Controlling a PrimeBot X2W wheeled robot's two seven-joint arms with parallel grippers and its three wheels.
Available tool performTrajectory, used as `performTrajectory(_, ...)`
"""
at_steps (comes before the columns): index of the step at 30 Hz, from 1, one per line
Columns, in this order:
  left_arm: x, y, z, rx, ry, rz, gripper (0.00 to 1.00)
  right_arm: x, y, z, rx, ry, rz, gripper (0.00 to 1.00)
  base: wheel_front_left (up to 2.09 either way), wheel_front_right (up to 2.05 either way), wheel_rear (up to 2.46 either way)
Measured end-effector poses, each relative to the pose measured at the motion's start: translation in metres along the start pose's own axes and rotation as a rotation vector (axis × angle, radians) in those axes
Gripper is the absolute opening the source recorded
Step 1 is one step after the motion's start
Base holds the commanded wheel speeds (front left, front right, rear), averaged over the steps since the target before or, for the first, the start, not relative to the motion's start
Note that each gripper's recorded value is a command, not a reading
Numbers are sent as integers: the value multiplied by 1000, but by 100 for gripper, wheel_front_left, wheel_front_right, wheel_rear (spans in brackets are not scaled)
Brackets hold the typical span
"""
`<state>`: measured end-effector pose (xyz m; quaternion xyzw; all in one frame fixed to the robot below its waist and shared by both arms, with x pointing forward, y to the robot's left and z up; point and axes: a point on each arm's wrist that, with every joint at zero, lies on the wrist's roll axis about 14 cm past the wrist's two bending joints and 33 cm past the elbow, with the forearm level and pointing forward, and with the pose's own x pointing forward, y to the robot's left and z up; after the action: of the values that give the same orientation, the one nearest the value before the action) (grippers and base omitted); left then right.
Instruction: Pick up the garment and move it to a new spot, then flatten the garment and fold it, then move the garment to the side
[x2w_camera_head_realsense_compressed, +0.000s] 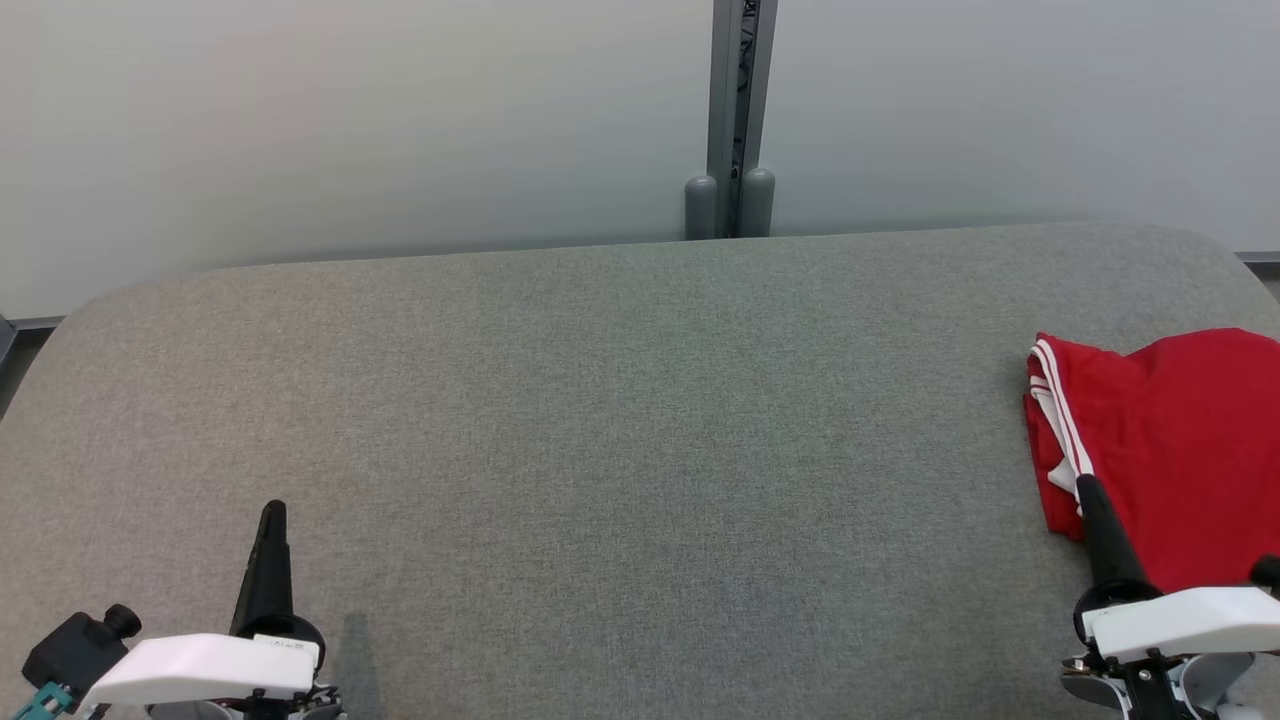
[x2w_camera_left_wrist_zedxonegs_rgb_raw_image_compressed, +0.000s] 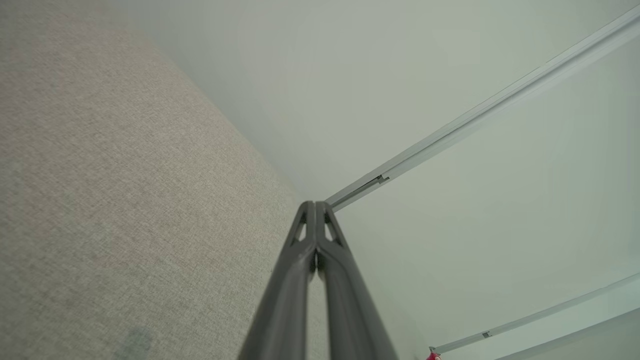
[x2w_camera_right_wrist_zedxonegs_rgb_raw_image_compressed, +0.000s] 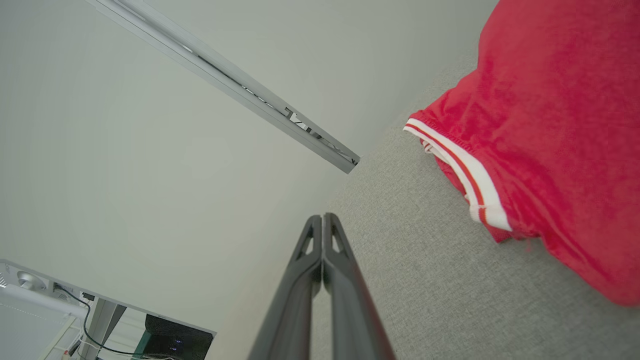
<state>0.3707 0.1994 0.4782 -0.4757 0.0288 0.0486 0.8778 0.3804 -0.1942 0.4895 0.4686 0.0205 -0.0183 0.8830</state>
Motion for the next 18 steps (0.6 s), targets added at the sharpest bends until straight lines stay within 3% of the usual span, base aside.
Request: performTrajectory(18, 4, -5, 2, -180, 14, -16, 0, 3, 1, 4, 184, -3, 1, 0, 0, 0, 0)
